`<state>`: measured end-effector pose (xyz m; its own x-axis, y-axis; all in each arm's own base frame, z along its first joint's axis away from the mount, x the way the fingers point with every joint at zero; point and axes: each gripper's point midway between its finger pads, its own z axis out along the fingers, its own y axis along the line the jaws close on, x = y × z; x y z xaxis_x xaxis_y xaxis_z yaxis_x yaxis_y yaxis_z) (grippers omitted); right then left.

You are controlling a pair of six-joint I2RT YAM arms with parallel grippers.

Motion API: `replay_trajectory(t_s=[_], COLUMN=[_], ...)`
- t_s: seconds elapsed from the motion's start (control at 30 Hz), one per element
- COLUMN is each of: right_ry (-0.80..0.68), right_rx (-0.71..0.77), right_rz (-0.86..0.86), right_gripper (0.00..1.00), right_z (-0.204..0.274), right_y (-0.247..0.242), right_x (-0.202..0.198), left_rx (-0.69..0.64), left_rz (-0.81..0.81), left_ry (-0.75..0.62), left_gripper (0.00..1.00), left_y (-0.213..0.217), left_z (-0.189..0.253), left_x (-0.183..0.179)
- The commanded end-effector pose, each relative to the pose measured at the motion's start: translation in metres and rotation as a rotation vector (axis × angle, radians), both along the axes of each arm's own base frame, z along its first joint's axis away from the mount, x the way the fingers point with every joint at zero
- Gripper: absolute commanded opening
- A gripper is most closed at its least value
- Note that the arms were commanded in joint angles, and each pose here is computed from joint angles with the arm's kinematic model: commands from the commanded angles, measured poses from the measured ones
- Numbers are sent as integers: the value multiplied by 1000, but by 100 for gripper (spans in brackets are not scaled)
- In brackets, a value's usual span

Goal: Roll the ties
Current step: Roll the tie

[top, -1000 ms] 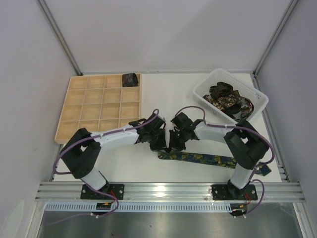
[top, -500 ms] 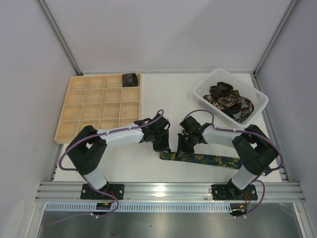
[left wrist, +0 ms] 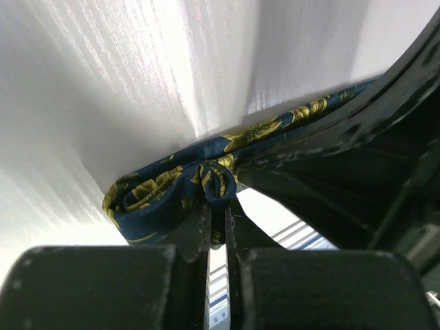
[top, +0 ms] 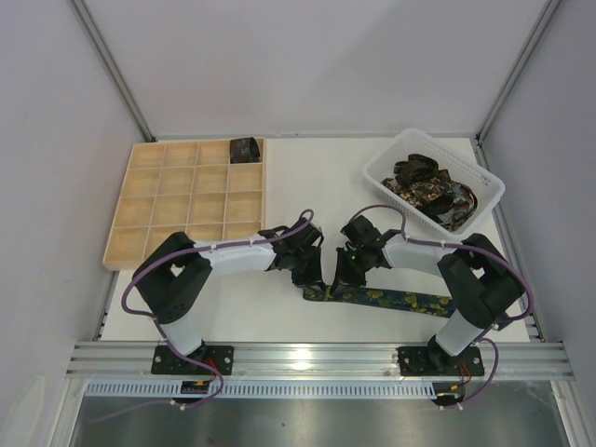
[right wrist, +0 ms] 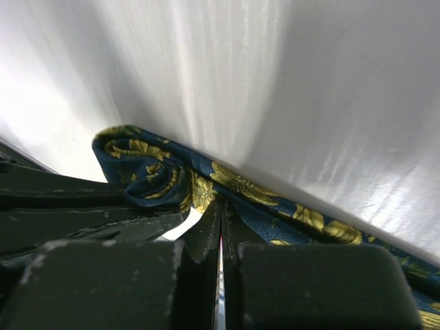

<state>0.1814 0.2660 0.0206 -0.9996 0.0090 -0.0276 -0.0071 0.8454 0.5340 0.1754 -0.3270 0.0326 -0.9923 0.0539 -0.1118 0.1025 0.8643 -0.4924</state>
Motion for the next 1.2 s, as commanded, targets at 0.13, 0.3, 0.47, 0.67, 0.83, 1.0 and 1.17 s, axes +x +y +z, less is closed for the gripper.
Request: replay_trajectory(t_s=[0.13, 0.3, 0.47, 0.67, 0.83, 1.0, 1.17], right_ry=[-44, -41, 10, 92, 131, 176, 203], right_rx=[90, 86, 164, 237, 266, 282, 275], right_rz=[-32, 1, 16, 65, 97, 119, 137], right_gripper=[0, 0, 1, 1, 0, 0, 0], right_z=[39, 46, 56, 59, 56, 51, 41], right_y=[1, 5, 20, 30, 29, 32, 34], right_x=[30, 42, 43, 27, 14, 2, -8], left_rx=[-37, -46, -65, -74, -77, -84, -88], left_rz=[-32, -42, -52, -71, -88, -92, -99], left_ry=[-37, -23, -51, -70, -71, -73, -75], left_gripper=[25, 39, 55, 59, 61, 63, 64], left_y=[5, 11, 14, 15, 13, 12, 12], left_z=[-8, -16, -13, -14, -14, -14, -13], left_x=[-10, -19, -20, -21, -20, -21, -21])
